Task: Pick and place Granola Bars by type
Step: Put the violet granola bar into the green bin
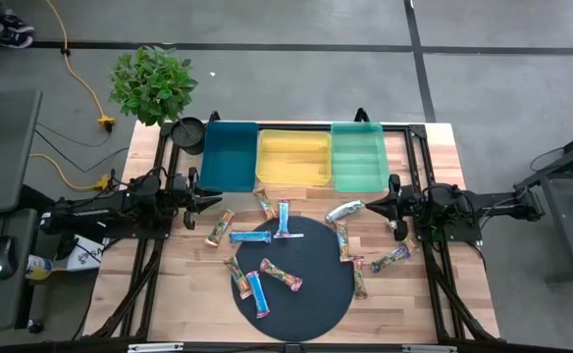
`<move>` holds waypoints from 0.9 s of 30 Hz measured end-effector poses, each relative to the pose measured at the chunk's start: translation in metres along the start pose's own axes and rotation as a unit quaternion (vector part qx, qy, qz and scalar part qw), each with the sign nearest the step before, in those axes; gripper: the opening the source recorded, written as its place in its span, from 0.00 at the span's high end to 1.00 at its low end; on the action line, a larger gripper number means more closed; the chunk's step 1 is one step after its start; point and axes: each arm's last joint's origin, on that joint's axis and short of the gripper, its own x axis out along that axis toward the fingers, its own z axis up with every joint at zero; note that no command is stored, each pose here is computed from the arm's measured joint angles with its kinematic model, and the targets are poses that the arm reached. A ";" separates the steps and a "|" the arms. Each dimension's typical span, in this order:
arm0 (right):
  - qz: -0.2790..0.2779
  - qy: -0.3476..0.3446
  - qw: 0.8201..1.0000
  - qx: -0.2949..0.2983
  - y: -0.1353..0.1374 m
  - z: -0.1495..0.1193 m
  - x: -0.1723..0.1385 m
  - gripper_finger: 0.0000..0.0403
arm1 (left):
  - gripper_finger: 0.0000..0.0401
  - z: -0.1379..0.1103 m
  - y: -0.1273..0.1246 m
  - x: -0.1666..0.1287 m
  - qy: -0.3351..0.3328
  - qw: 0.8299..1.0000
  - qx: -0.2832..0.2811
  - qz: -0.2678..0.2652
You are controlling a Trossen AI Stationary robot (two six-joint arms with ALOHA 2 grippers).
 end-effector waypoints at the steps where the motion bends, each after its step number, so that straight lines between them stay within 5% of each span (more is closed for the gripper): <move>1: 0.001 -0.002 1.000 0.001 0.000 0.000 0.000 1.00 | 0.79 0.000 0.000 0.000 0.000 1.000 0.000 0.000; 27: -0.025 -0.013 0.999 0.016 -0.001 0.003 0.000 1.00 | 0.79 0.000 0.001 0.000 0.000 1.000 0.000 0.014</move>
